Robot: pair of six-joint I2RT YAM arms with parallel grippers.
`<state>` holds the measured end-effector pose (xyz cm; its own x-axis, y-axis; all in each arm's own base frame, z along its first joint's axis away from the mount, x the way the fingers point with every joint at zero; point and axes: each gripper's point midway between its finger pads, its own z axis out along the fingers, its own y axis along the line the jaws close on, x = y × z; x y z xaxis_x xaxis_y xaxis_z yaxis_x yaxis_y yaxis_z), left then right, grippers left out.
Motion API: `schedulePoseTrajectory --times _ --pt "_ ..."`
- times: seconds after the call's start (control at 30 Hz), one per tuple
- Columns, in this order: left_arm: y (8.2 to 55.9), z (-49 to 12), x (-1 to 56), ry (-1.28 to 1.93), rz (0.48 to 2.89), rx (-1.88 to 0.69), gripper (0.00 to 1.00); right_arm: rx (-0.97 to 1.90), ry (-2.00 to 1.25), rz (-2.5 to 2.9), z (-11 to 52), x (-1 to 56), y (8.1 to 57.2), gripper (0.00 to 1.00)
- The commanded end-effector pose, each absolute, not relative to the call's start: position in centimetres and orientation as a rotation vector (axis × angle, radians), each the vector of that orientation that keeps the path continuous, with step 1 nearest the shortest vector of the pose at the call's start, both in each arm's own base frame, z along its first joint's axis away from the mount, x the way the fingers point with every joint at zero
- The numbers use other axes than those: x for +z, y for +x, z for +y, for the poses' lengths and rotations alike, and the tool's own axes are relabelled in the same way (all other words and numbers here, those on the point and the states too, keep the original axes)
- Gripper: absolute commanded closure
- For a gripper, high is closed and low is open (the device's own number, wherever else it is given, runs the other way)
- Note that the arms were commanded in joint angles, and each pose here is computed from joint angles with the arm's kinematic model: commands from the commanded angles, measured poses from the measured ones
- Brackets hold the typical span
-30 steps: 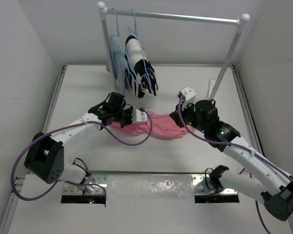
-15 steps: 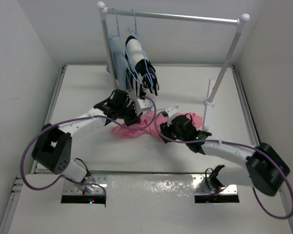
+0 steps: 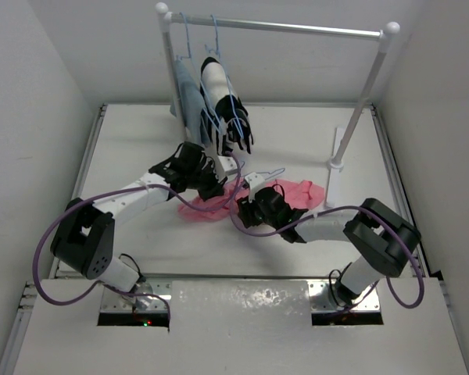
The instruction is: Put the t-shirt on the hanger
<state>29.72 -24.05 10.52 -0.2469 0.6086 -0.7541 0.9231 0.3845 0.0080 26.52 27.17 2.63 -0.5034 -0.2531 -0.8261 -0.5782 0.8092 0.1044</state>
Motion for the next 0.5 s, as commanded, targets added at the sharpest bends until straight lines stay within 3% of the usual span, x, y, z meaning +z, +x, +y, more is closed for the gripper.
schedulePoseTrajectory --times 0.0,0.03,0.2,0.27,0.37,0.47 --pt "30.6 -24.8 11.9 1.322 1.883 -0.594 1.0 0.435 -0.607 2.058 28.6 4.0 28.3 0.47" --pt "30.6 -24.8 12.0 1.319 1.882 -0.596 1.0 0.429 -0.597 2.063 28.4 3.8 28.3 0.49" --pt "30.8 -24.7 12.3 1.32 1.87 -0.586 1.0 0.313 -0.56 2.133 26.1 2.1 28.0 0.92" --pt "30.7 -24.7 12.3 1.321 1.868 -0.591 1.0 0.295 -0.561 2.168 25.7 1.3 27.8 1.0" --pt "31.1 -24.0 12.4 1.31 1.873 -0.58 1.0 0.35 -0.573 2.178 26.0 0.8 27.3 1.0" --pt "31.0 -23.9 12.3 1.311 1.879 -0.58 1.0 0.43 -0.606 2.119 27.1 2.1 27.1 0.62"
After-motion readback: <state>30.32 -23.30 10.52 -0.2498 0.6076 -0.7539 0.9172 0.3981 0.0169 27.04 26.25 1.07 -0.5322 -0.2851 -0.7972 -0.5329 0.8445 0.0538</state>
